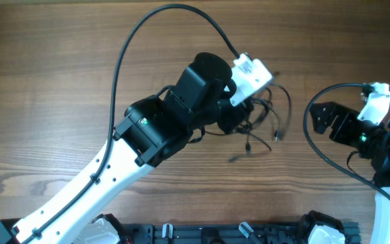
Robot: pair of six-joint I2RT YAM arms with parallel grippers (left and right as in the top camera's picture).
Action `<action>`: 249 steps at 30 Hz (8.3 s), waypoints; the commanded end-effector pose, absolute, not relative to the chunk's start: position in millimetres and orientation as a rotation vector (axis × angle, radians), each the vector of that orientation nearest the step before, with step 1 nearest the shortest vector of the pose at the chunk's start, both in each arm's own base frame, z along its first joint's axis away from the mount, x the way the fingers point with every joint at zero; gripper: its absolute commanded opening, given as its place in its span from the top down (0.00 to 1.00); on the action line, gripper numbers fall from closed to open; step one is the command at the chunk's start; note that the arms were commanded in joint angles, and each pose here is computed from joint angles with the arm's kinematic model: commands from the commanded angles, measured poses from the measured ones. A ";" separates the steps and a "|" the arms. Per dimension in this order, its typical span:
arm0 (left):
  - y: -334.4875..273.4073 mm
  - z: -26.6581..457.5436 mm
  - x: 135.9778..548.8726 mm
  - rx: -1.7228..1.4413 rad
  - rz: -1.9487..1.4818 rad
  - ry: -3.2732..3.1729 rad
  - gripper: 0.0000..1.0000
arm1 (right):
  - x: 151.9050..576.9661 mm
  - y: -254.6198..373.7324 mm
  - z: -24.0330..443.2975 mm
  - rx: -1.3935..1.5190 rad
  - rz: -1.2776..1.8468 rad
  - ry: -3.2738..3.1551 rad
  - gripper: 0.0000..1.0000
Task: Untangle cables
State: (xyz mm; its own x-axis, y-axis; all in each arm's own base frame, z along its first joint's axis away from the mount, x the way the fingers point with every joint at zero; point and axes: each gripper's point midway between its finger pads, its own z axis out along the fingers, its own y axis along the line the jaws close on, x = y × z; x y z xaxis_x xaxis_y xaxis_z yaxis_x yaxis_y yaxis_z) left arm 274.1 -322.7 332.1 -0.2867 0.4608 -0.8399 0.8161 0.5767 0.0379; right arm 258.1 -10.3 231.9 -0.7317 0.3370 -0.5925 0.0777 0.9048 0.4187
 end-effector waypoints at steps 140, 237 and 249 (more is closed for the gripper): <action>-293.5 440.0 320.9 0.366 -1.032 1.812 0.96 | 268.7 85.6 259.2 -0.234 0.985 2.208 0.00; -332.0 356.0 271.3 1.110 -0.909 1.815 0.00 | 227.9 130.3 355.9 -0.804 1.451 1.547 0.96; -357.0 342.8 254.0 1.196 -0.944 1.806 0.96 | 227.3 130.4 356.2 -0.804 1.451 1.547 0.96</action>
